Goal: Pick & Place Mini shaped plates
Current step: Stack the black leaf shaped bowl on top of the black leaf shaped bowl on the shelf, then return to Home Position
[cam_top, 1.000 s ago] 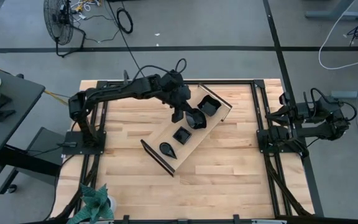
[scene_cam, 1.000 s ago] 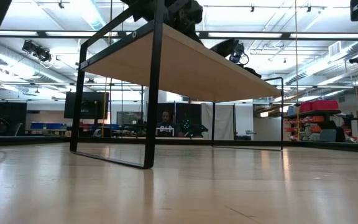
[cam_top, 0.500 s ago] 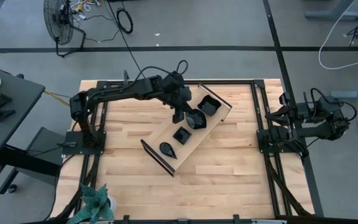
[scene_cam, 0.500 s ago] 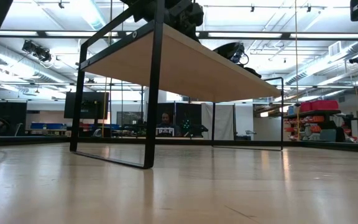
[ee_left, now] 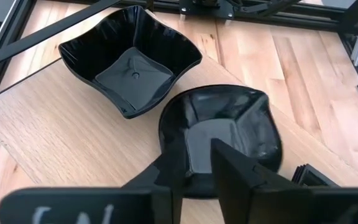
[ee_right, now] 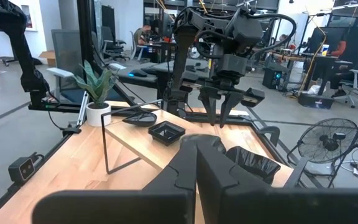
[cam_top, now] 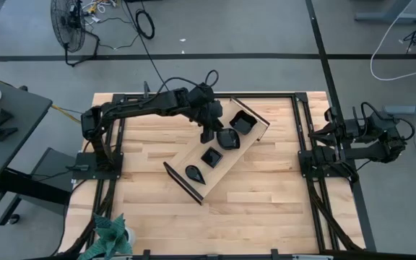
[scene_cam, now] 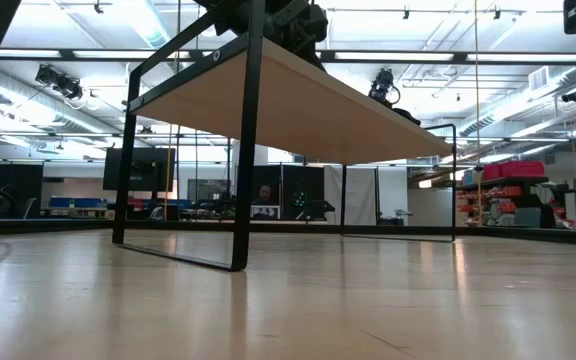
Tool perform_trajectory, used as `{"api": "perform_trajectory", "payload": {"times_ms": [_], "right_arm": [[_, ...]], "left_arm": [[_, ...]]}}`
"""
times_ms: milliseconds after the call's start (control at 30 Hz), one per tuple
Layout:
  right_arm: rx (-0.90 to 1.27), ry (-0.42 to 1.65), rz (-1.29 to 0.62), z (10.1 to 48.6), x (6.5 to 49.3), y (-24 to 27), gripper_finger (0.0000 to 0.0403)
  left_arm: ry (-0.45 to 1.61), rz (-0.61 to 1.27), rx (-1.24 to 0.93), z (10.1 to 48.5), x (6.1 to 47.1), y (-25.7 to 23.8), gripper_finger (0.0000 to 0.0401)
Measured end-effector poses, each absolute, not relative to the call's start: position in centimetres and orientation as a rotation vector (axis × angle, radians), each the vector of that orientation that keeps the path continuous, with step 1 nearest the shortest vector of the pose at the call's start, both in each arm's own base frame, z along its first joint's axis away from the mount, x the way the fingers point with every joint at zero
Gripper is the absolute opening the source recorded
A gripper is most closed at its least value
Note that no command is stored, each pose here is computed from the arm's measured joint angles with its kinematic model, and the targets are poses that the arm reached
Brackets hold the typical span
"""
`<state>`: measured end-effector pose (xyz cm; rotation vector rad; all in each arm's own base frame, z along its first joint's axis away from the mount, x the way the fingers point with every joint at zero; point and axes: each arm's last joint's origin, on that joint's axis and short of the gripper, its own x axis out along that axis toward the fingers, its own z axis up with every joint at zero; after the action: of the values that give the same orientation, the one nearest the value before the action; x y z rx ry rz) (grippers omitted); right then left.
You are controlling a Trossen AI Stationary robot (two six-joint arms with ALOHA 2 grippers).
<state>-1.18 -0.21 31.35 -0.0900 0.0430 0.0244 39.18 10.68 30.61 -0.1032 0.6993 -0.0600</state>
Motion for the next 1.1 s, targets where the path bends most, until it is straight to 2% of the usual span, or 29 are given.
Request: {"api": "perform_trajectory", "payload": {"times_ms": [267, 467, 733, 867, 1100], "right_arm": [[-0.09, 0.043, 0.024, 31.3, -1.2, -0.2, 0.001], [-0.09, 0.043, 0.024, 31.3, -1.2, -0.2, 0.001], [-0.09, 0.043, 0.024, 31.3, -1.2, -0.2, 0.001], [-0.09, 0.042, 0.024, 31.4, -1.2, -0.2, 0.001], [-0.09, 0.042, 0.024, 31.4, -1.2, -0.2, 0.001]], "left_arm": [[0.704, -0.029, -0.091, 30.6, 39.2, 10.8, 0.0103], [0.711, -0.028, -0.087, 31.1, 38.9, 10.4, 0.0104], [0.826, -0.041, -0.116, 32.9, 37.0, 9.7, 0.0101], [0.823, -0.052, -0.106, 34.7, 35.5, 8.8, 0.0079], [0.818, -0.121, -0.053, 36.8, 33.1, 6.5, 0.001]]}}
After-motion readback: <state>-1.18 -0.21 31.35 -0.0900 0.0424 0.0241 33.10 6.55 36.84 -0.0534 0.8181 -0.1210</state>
